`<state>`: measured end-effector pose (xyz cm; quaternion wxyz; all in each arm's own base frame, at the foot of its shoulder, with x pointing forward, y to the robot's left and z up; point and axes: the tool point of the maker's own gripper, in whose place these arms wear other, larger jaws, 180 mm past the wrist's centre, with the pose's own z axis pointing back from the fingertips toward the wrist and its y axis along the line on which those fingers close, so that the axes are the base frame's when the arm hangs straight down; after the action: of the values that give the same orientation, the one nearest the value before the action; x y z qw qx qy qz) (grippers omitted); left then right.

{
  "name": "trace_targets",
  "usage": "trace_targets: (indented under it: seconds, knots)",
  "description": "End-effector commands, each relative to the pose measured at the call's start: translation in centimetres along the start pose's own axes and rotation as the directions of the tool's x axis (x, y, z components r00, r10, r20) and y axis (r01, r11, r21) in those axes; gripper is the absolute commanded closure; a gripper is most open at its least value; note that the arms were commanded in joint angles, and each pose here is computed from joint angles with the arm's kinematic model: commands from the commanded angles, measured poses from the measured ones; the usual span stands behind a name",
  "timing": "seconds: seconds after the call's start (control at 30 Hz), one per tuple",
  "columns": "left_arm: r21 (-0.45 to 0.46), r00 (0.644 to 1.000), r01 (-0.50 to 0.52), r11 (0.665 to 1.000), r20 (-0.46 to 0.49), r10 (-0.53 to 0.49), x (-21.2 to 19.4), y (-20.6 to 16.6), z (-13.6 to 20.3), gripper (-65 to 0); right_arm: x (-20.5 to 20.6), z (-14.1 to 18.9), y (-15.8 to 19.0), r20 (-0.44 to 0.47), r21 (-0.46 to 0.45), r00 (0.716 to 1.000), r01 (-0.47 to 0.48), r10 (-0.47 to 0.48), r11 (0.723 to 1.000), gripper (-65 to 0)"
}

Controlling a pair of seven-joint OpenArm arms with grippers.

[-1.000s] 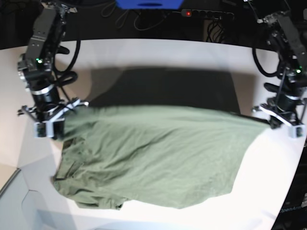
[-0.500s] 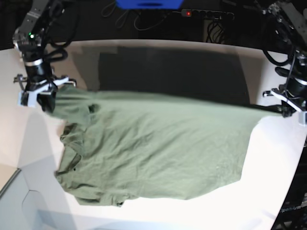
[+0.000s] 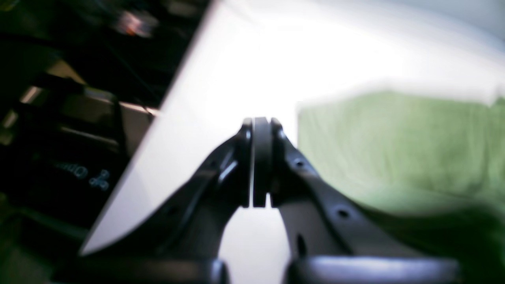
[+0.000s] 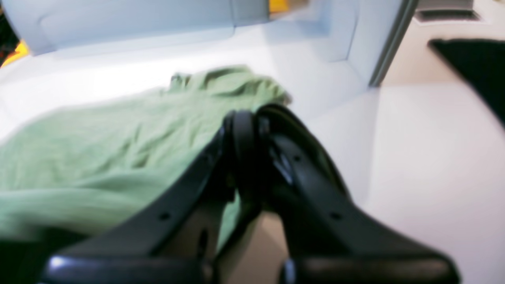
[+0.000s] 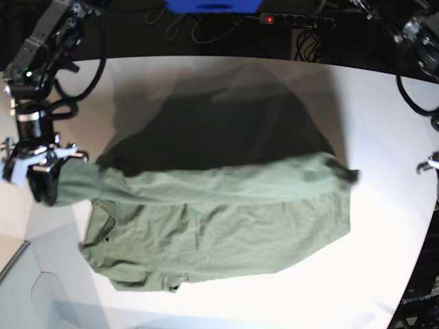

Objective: Layout the t-shirt on the table in an organized manner, then fold the t-shirt properly
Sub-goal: 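Grasp the shirt's bunched edge with the left gripper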

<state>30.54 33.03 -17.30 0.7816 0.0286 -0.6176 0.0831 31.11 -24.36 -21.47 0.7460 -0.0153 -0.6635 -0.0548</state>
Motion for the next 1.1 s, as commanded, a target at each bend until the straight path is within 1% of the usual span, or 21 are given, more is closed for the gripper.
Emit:
trace_targets:
  seconds: [0.0, 0.07, 0.17, 0.23, 0.3, 0.37, 0.4, 0.5, 0.57, 0.6, 0.63, 0.67, 0.73, 0.8, 0.83, 0.87, 0.93, 0.97, 1.0, 1.03, 1.07]
  knots:
    - [-0.039, 0.993, 0.013, 0.999, 0.116, -0.009, 3.7, -0.8, -0.1, -0.4, 3.4, -0.5, -0.1, 0.110, 0.002, 0.994, -0.015, 0.015, 1.000, 0.0]
    - [-0.070, 0.979, 0.001, 0.998, 0.202, 0.013, 6.7, -1.4, -0.4, -0.4, 5.8, -1.3, 0.0, 0.177, 0.004, 0.984, -0.016, 0.015, 1.000, 0.0]
    - [-0.100, 0.941, -0.011, 0.995, 0.336, 0.044, 11.6, -2.3, -0.5, -0.4, 10.0, -2.5, -0.1, 0.281, 0.005, 0.959, -0.048, 0.044, 0.999, 0.0]
    - [-0.138, 0.921, 0.005, 0.990, 0.386, 0.049, 13.9, -3.8, -0.8, -0.4, 12.5, -3.1, 0.2, 0.340, 0.011, 0.939, -0.052, 0.045, 0.999, 0.0]
    - [-0.141, 0.922, -0.010, 0.990, 0.381, 0.063, 14.4, -4.5, -1.3, -0.4, 14.1, -3.7, 0.9, 0.365, 0.029, 0.930, -0.060, 0.045, 0.998, 0.0]
    - [-0.159, 0.937, 0.007, 0.987, 0.346, 0.049, 13.5, -6.0, -2.2, -0.6, 14.2, -4.0, 0.9, 0.355, 0.028, 0.934, -0.051, 0.038, 0.998, 0.0]
    - [-0.178, 0.951, 0.020, 0.984, 0.308, 0.037, 12.2, -7.1, -2.8, -0.8, 14.0, -4.1, 0.9, 0.345, 0.028, 0.938, -0.048, 0.035, 0.998, 0.0]
    - [-0.285, 0.986, -0.010, 0.958, 0.156, 0.057, 6.4, -11.4, -4.0, -0.9, 11.9, -3.9, 1.4, 0.302, 0.039, 0.953, -0.014, 0.001, 0.999, 0.0]
    - [-0.372, 0.997, -0.047, 0.927, 0.038, 0.066, 1.9, -15.2, -4.2, -1.8, 10.3, -3.7, 1.5, 0.264, 0.040, 0.964, -0.002, -0.009, 0.999, 0.0]
    - [-0.416, 0.997, -0.075, 0.906, -0.023, 0.072, -0.2, -17.4, -4.2, -3.5, 9.5, -3.7, 1.5, 0.244, 0.041, 0.970, 0.003, -0.013, 0.999, 0.0]
    - [-0.471, 0.995, -0.096, 0.877, -0.079, 0.066, -2.2, -20.0, -4.0, -5.8, 8.8, -3.7, 1.4, 0.226, 0.041, 0.974, 0.004, -0.013, 0.999, 0.0]
    - [-0.517, 0.990, -0.114, 0.848, -0.133, 0.052, -4.1, -22.3, -3.5, -8.7, 8.2, -3.7, 1.4, 0.211, 0.041, 0.977, 0.006, -0.015, 0.999, 0.0]
    - [-0.582, 0.976, -0.153, 0.798, -0.215, 0.030, -7.0, -25.8, -2.4, -13.9, 7.4, -3.5, 1.2, 0.189, 0.039, 0.982, 0.002, -0.009, 0.999, 0.0]
    - [-0.643, 0.959, -0.188, 0.743, -0.285, -0.004, -9.6, -29.3, -0.8, -20.4, 6.6, -3.3, 1.1, 0.164, 0.036, 0.986, -0.003, -0.003, 0.999, 0.0]
    - [-0.665, 0.950, -0.197, 0.720, -0.310, -0.027, -10.8, -30.6, -0.1, -23.6, 6.4, -3.2, 1.0, 0.157, 0.035, 0.988, -0.010, 0.004, 0.999, 0.0]
    - [-0.686, 0.941, -0.197, 0.701, -0.332, -0.060, -12.0, -31.8, 0.7, -28.1, 6.2, -3.1, 0.8, 0.150, 0.032, 0.989, -0.022, 0.017, 0.999, 0.0]
    - [-0.717, 0.926, -0.172, 0.676, -0.352, -0.138, -14.2, -33.7, 2.1, -36.0, 5.7, -3.0, 0.7, 0.132, 0.033, 0.991, -0.033, 0.028, 0.999, 0.0]
    - [-0.727, 0.917, -0.144, 0.672, -0.353, -0.185, -15.2, -34.2, 2.7, -39.2, 5.4, -2.8, 0.6, 0.123, 0.032, 0.992, -0.033, 0.029, 0.999, 0.0]
    - [-0.731, 0.910, -0.112, 0.673, -0.347, -0.226, -16.0, -34.5, 3.1, -41.6, 5.2, -2.8, 0.5, 0.119, 0.031, 0.992, -0.035, 0.031, 0.999, 0.0]
    - [-0.733, 0.899, -0.082, 0.675, -0.347, -0.267, -17.0, -34.7, 3.4, -42.8, 5.1, -2.7, 0.4, 0.114, 0.029, 0.993, -0.038, 0.034, 0.999, 0.0]
    - [-0.740, 0.884, -0.049, 0.671, -0.345, -0.316, -18.1, -35.0, 3.7, -43.1, 5.1, -2.7, 0.2, 0.110, 0.023, 0.993, -0.051, 0.048, 0.998, 0.0]
